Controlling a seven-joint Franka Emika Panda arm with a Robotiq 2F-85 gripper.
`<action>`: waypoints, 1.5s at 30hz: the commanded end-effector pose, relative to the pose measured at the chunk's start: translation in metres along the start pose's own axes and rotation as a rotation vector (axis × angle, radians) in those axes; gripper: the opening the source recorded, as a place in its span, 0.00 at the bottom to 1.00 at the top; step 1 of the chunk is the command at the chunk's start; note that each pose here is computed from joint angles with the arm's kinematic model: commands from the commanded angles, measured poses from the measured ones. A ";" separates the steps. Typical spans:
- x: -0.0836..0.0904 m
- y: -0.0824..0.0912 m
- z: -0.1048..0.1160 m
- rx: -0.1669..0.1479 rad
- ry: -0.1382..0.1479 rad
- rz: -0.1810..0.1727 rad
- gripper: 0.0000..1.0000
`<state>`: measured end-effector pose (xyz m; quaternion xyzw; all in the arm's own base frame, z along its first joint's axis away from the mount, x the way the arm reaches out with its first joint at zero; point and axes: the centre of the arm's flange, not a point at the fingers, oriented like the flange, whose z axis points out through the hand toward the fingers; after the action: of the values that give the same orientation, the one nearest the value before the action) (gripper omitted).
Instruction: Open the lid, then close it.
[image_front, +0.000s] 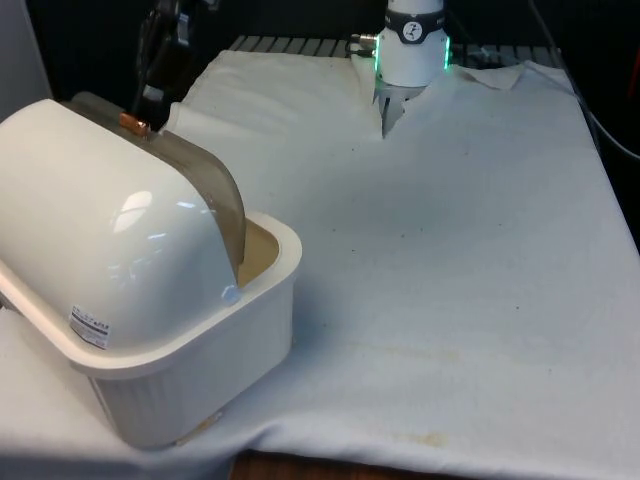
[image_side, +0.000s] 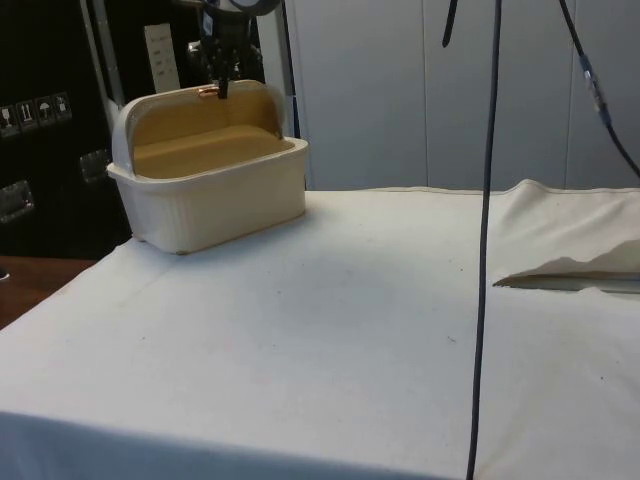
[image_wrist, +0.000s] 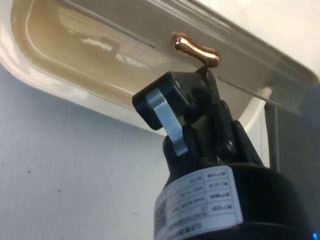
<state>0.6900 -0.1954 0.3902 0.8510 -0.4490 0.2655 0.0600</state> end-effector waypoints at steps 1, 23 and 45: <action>0.005 -0.001 -0.003 -0.004 0.008 0.013 0.00; 0.038 -0.012 -0.037 0.018 0.060 0.078 0.00; 0.036 -0.027 -0.032 0.028 0.069 0.067 0.00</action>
<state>0.7132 -0.1944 0.4411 0.8283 -0.4678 0.3035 0.0548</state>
